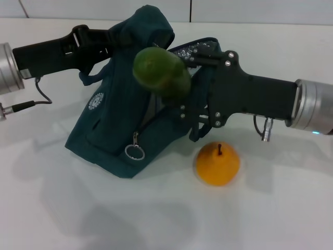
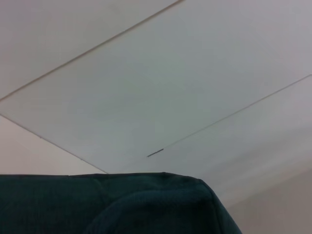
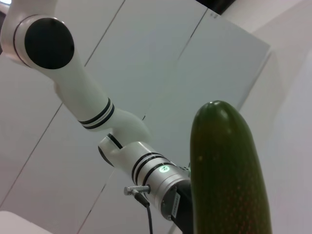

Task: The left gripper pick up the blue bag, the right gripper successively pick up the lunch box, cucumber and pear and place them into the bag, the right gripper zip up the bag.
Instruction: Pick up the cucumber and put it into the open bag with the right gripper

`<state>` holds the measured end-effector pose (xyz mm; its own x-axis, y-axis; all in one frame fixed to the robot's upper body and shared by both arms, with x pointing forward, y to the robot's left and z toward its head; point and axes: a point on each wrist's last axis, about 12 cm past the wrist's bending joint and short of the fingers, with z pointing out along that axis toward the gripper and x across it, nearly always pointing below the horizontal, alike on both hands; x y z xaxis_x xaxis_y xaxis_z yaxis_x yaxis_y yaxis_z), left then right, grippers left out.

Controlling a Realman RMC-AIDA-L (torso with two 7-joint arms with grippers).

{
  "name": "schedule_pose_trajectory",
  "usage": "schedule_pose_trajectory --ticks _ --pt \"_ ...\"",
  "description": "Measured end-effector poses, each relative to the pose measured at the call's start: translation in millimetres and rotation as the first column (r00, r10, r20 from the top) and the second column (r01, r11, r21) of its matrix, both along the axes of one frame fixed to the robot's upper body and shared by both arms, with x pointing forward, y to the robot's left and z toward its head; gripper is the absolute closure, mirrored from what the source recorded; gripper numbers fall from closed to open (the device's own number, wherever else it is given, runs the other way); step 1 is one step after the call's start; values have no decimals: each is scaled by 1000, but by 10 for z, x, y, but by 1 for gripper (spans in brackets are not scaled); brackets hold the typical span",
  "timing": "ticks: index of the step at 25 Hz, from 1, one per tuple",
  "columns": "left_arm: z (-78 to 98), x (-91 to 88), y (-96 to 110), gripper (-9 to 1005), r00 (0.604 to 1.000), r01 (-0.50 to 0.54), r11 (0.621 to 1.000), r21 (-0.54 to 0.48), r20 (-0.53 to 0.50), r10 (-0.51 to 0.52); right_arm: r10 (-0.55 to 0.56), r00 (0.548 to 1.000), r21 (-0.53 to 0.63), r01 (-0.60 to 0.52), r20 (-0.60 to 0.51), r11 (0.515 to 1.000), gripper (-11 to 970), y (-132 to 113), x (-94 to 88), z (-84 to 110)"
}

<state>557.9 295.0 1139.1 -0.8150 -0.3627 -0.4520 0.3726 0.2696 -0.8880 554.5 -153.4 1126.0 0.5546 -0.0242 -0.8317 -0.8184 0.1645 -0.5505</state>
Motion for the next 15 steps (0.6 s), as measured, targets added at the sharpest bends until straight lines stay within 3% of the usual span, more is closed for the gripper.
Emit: schedule_pose_trajectory --ticks 15 --pt "-5 8 -17 921 1000 11 1000 1 0 -11 42 985 45 -35 -169 998 402 111 -106 -117"
